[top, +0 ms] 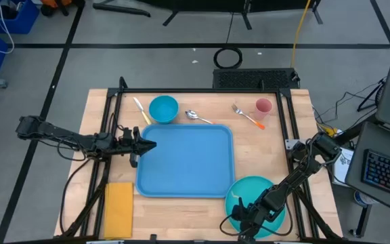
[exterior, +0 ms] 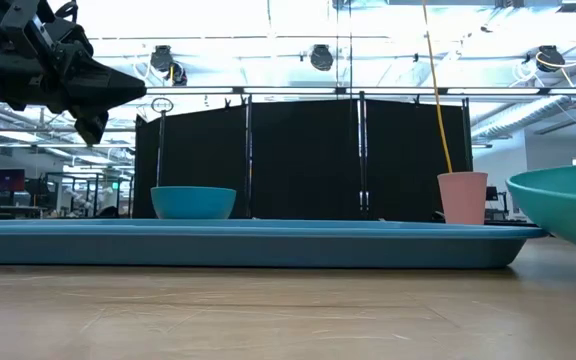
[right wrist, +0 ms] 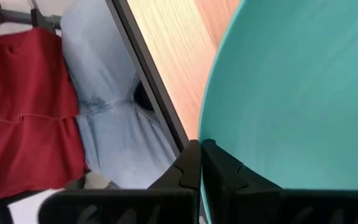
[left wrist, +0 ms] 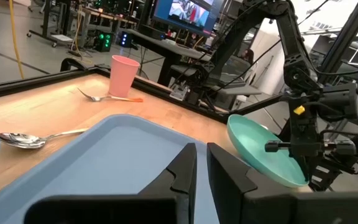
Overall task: Set up tray
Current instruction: Put the green plate on the blue serving tray
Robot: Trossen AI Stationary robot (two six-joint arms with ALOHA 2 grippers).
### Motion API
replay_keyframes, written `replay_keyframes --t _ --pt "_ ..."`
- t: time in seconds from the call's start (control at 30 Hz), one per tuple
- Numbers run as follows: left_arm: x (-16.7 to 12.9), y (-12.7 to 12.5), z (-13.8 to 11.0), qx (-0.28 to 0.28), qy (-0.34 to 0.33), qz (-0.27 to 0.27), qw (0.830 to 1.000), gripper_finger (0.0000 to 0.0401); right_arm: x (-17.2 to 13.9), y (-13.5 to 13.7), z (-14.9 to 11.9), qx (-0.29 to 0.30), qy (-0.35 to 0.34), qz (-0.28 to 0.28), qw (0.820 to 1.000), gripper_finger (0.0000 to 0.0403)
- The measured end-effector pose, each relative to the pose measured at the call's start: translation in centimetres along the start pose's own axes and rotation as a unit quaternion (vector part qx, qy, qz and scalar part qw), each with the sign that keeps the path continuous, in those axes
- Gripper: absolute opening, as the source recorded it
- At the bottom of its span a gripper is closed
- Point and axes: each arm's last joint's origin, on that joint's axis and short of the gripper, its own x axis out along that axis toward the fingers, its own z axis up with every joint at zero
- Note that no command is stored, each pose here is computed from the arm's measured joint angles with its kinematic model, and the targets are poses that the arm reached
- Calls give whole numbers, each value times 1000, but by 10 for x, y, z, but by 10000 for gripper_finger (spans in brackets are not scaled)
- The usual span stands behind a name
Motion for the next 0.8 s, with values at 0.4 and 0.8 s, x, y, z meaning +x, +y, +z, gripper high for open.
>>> replay_keyframes --t 0.4,0.8 --pt "0 0 0 1 2 1 1000 42 -17 6 -2 -2 -5 16 1000 1" --pt "0 1 -1 5 7 3 1000 42 -40 23 2 -43 -111 76 990 2"
